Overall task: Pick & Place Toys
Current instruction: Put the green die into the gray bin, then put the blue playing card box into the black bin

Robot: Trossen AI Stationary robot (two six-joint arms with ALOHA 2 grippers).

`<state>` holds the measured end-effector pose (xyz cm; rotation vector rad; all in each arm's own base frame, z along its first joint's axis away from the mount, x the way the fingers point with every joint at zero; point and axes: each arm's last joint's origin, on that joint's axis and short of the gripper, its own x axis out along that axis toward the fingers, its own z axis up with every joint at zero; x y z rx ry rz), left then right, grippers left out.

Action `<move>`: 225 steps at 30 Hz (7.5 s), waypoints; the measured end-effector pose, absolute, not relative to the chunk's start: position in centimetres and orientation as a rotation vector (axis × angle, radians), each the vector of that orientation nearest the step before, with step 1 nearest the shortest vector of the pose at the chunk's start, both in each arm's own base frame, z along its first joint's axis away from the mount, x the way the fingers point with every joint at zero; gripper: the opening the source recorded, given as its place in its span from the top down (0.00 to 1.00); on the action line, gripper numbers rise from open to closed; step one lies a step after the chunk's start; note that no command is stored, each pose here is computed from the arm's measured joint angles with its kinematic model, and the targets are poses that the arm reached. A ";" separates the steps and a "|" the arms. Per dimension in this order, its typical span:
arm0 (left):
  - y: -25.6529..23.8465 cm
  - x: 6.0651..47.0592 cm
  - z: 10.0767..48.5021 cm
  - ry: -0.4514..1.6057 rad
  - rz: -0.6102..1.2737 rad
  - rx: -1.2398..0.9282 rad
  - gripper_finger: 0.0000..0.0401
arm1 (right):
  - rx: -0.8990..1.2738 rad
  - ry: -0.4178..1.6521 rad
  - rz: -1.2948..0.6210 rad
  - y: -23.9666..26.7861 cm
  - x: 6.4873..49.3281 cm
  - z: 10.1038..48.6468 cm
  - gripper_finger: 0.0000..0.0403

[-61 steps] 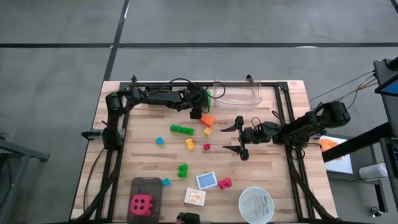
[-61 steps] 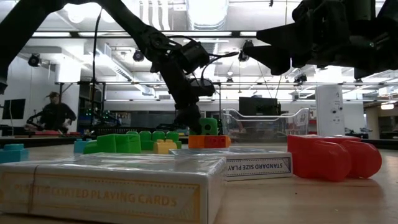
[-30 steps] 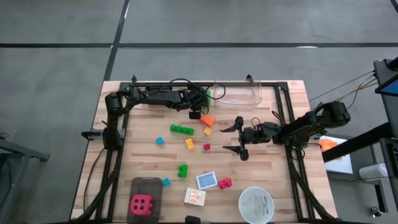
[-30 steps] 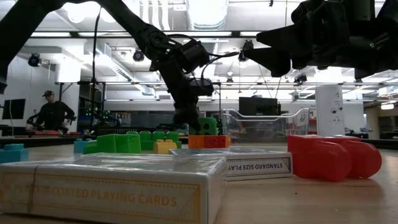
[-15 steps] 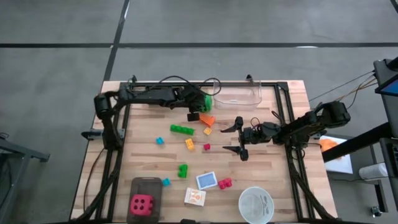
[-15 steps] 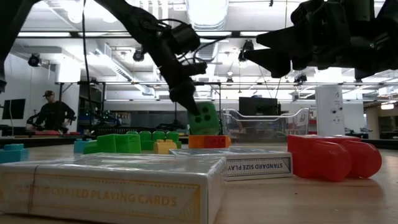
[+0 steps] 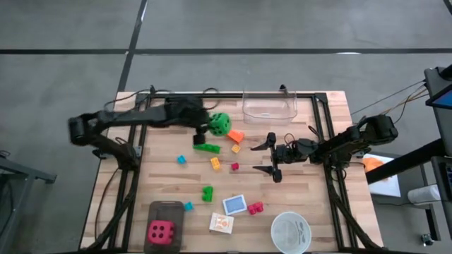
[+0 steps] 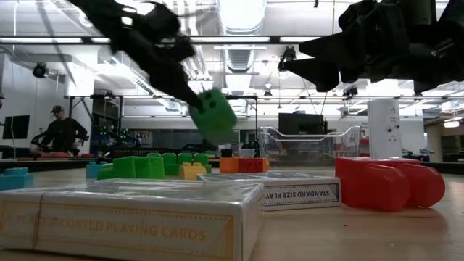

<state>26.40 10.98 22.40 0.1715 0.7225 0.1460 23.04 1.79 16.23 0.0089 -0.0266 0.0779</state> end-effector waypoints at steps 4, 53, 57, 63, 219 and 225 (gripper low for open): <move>8.7 22.0 22.9 0.534 0.049 0.109 0.68 | 0.009 -0.027 0.078 1.8 23.0 16.2 0.17; -8.4 13.8 23.2 0.869 -0.621 -0.267 0.68 | 0.021 -0.033 0.074 1.8 23.1 16.3 0.17; -8.7 14.3 22.6 0.898 -0.606 -0.256 0.68 | 0.023 -0.033 0.074 1.8 23.1 16.3 0.17; -9.0 14.8 22.3 0.920 -0.603 -0.253 0.68 | 0.024 -0.033 0.074 1.8 23.1 16.3 0.17; -4.8 17.0 19.9 0.150 0.281 0.229 0.46 | -0.089 0.852 0.215 15.8 35.1 20.1 0.17; -4.8 17.0 19.9 0.153 0.281 0.231 0.46 | -0.147 1.102 0.242 17.7 37.4 19.1 0.17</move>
